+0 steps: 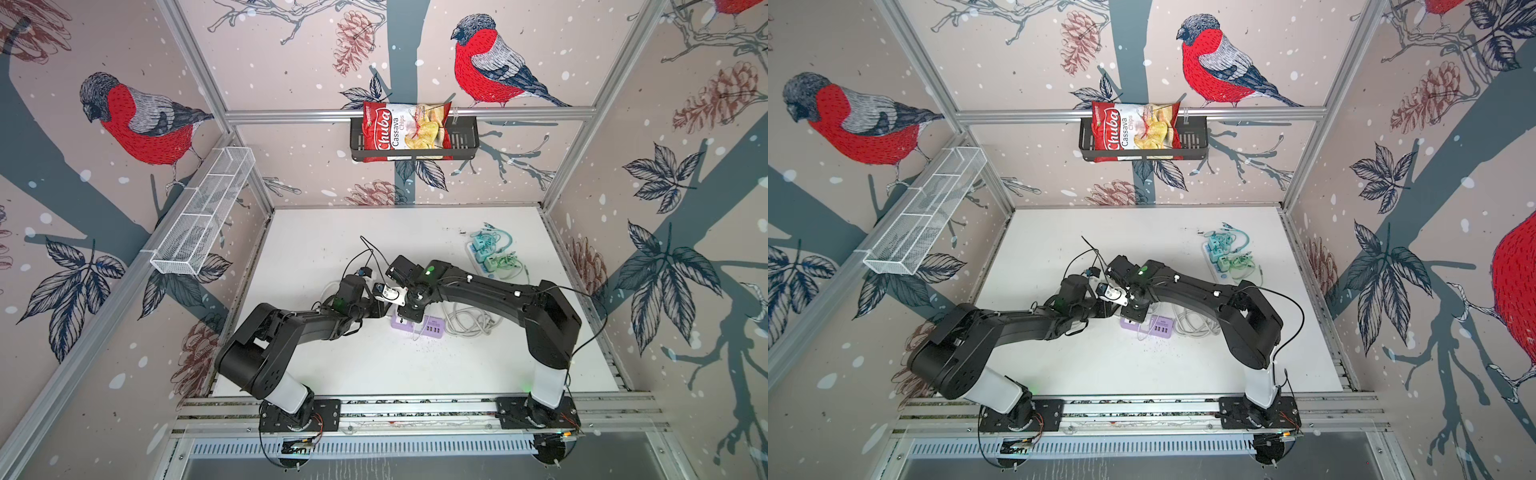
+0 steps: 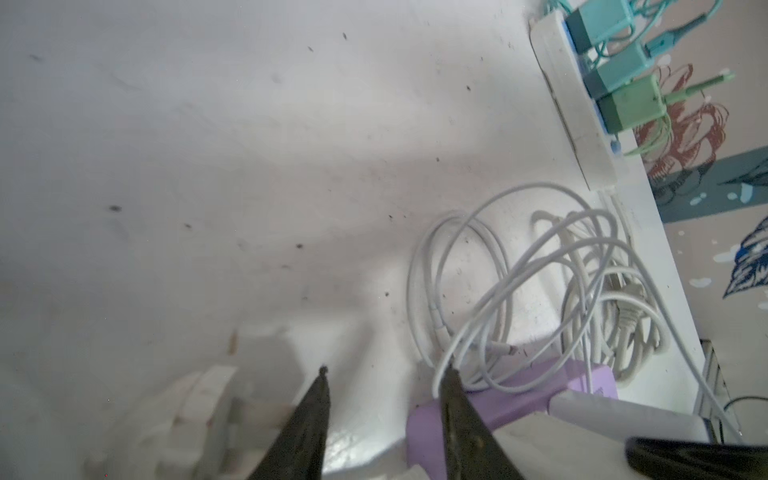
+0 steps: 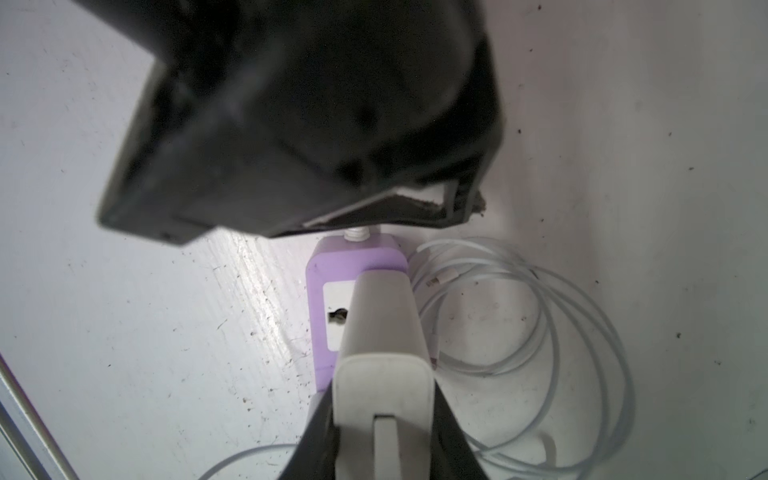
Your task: Insert the plug
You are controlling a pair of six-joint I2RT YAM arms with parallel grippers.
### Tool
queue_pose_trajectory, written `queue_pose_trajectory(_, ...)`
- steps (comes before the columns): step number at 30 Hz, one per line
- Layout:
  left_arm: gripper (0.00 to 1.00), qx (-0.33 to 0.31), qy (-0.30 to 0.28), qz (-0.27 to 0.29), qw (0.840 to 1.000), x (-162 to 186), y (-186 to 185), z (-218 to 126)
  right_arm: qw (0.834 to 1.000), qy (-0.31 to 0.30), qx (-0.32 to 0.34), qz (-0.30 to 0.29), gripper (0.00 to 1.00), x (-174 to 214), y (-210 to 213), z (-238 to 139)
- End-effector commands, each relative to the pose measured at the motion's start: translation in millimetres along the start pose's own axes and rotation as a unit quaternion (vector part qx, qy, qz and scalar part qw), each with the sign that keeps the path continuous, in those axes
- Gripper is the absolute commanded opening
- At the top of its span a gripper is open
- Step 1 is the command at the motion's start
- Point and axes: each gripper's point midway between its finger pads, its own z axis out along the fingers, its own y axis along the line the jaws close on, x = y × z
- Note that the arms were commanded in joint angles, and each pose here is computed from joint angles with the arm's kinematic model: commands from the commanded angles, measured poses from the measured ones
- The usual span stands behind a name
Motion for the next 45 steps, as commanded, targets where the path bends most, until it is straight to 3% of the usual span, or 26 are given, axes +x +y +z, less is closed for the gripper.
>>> queue_pose_trajectory(1,0.52,-0.065,-0.009,-0.011,0.998,-0.6,24.8,-11.8,1.0,0.009,-0.003,0.002,0.07,6.6,0.9,-1.6)
queue_pose_trajectory(12,0.59,-0.202,-0.07,-0.019,0.977,-17.1,62.8,-61.4,0.999,0.022,-0.03,0.01,0.07,10.3,8.0,18.3)
queue_pose_trajectory(17,0.67,-0.236,-0.142,-0.02,0.961,-38.9,66.2,-95.7,0.998,0.039,-0.05,0.02,0.07,17.7,14.8,32.2)
queue_pose_trajectory(21,0.71,-0.229,-0.192,0.002,0.954,-53.4,58.8,-113.5,0.997,0.051,-0.053,0.035,0.1,19.3,15.5,36.1)
queue_pose_trajectory(31,0.79,-0.216,-0.266,0.036,0.939,-84.2,39.7,-142.1,0.998,-0.013,-0.045,0.04,0.45,-21.0,15.7,7.8)
queue_pose_trajectory(40,0.84,-0.23,-0.279,0.044,0.931,-85.8,40.6,-154.5,0.998,-0.055,-0.003,0.04,0.57,-52.3,-5.2,-15.3)
queue_pose_trajectory(45,0.89,-0.26,-0.298,0.045,0.917,-91.3,46.6,-169.1,0.994,-0.083,0.039,0.06,0.59,-56.2,-27.2,-41.6)
